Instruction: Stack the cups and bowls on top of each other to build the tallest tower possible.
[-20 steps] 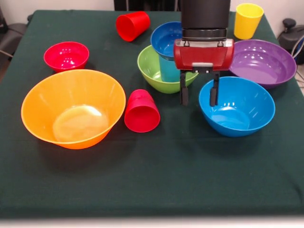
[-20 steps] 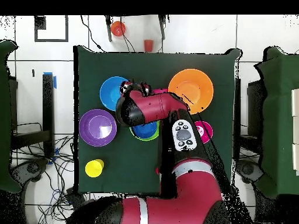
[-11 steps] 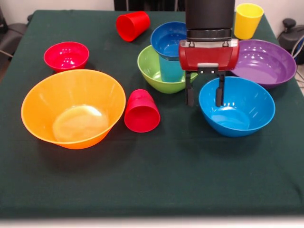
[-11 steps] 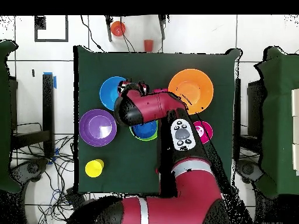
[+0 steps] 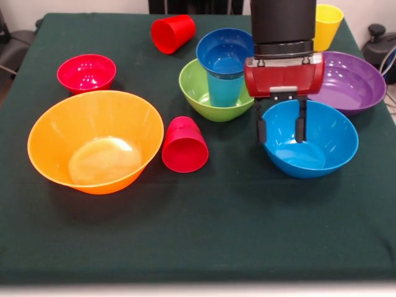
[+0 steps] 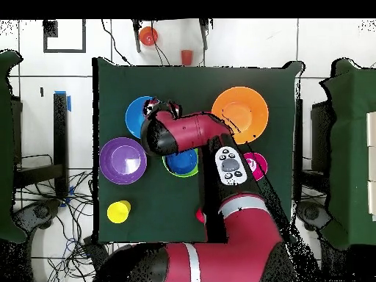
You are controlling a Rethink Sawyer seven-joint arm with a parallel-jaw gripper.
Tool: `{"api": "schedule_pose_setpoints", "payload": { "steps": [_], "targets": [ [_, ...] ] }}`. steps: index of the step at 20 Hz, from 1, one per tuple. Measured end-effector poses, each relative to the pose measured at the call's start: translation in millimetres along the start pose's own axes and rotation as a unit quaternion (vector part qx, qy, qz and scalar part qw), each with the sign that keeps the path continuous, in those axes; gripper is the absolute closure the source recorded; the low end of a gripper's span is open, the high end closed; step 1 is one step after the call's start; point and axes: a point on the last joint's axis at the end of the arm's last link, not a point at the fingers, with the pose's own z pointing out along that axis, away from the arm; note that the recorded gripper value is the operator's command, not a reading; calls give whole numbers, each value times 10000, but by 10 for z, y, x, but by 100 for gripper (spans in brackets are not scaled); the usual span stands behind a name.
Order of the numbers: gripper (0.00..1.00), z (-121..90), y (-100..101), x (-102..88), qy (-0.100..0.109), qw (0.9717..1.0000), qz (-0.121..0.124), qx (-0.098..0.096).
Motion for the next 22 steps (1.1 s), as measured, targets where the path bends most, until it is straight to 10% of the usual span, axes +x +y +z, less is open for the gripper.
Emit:
{"api": "schedule_pose_setpoints", "payload": {
  "steps": [22],
  "targets": [
    [0,383,-37,818,621,9975,-242,246]
  ]
}}
